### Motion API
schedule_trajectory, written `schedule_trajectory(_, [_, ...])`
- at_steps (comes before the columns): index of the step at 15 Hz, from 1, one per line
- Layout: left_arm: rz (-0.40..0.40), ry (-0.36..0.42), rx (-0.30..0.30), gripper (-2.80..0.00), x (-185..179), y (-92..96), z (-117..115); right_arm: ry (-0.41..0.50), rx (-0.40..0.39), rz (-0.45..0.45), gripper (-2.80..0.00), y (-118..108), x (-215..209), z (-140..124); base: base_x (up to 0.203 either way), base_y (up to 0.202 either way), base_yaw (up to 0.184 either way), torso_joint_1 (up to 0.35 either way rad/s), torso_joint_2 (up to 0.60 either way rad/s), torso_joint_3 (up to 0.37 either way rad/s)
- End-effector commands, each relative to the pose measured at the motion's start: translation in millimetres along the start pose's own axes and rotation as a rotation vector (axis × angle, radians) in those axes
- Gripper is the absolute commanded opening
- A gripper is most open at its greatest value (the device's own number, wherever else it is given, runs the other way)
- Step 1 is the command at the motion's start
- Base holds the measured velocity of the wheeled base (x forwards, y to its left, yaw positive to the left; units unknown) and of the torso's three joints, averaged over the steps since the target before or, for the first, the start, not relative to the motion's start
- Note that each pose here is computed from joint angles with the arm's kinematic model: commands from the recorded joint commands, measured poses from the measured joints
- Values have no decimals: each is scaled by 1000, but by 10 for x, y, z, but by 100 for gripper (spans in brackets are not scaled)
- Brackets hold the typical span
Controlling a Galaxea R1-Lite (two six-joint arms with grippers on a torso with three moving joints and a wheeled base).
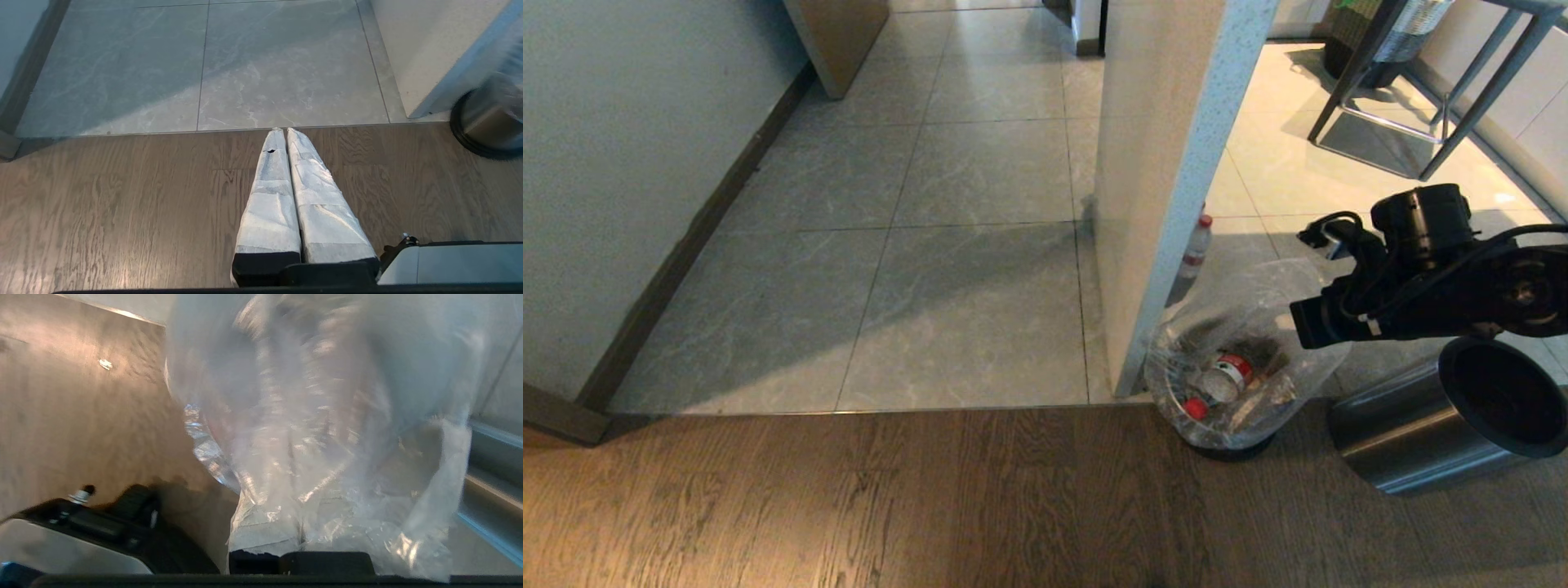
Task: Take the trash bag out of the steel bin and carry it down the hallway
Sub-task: Pick up the trash bag
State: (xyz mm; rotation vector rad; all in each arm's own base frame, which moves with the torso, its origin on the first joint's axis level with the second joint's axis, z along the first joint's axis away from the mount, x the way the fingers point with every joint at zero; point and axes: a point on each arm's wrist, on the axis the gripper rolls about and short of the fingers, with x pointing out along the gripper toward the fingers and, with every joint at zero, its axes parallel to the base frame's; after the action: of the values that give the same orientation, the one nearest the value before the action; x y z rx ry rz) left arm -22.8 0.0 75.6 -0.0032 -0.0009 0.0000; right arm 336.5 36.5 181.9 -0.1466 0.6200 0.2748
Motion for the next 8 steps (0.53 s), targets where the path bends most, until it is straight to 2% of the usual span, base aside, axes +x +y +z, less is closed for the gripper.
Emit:
schedule_trajectory(1, [0,-1,0,-280,0,0,1,49,11,-11,-280,-92,161,-115,0,0,0,0,0,0])
schedule_trajectory(5, [0,-1,0,-280,0,0,1,71,23,-34,-280,-230,298,-201,0,0,0,0,0,0])
schedule_trajectory(8, [0,-1,0,-280,0,0,1,71,50,-71,-280,-414,396,-259,0,0,0,0,0,0])
